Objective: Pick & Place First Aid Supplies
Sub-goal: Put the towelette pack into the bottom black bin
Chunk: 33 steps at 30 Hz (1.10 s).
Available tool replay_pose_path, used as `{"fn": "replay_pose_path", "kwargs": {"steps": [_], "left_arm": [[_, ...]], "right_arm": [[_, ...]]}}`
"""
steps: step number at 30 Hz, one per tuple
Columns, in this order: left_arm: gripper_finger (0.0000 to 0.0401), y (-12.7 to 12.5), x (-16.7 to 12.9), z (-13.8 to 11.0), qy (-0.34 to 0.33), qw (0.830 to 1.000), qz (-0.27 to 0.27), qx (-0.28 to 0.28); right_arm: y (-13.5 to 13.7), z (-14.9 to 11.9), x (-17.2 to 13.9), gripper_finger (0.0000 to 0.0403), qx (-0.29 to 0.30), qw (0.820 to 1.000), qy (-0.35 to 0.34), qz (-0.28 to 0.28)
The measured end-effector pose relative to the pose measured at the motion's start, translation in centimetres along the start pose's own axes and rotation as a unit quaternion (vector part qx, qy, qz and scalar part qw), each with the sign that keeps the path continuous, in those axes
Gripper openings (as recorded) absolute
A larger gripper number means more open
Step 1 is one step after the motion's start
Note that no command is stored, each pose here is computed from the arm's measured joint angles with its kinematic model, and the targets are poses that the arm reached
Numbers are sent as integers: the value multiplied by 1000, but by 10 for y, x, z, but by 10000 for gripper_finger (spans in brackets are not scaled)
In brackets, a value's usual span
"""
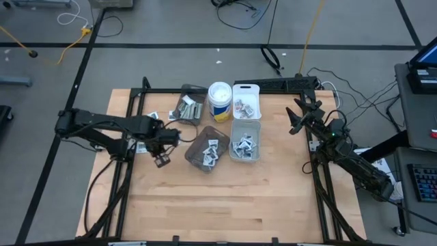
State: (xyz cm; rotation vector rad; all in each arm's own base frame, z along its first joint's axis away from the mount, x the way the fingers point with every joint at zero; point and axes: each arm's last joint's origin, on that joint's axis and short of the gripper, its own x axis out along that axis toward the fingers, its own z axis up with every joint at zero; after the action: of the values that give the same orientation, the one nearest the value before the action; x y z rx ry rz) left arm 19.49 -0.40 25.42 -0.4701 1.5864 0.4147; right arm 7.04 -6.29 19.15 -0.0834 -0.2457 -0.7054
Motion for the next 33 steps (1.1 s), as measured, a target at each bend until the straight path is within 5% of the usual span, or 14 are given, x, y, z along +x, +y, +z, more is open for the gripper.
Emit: {"fn": "replay_pose_path", "kwargs": {"steps": [26, 33], "left_arm": [[3, -61, -54, 158, -4, 999, -26, -38], [3, -69, -31, 183, 13, 998, -17, -60]], "right_arm": [[0, 0, 0, 263, 0, 1000, 0, 0], [0, 0, 0, 263, 0, 1000, 0, 0]]}}
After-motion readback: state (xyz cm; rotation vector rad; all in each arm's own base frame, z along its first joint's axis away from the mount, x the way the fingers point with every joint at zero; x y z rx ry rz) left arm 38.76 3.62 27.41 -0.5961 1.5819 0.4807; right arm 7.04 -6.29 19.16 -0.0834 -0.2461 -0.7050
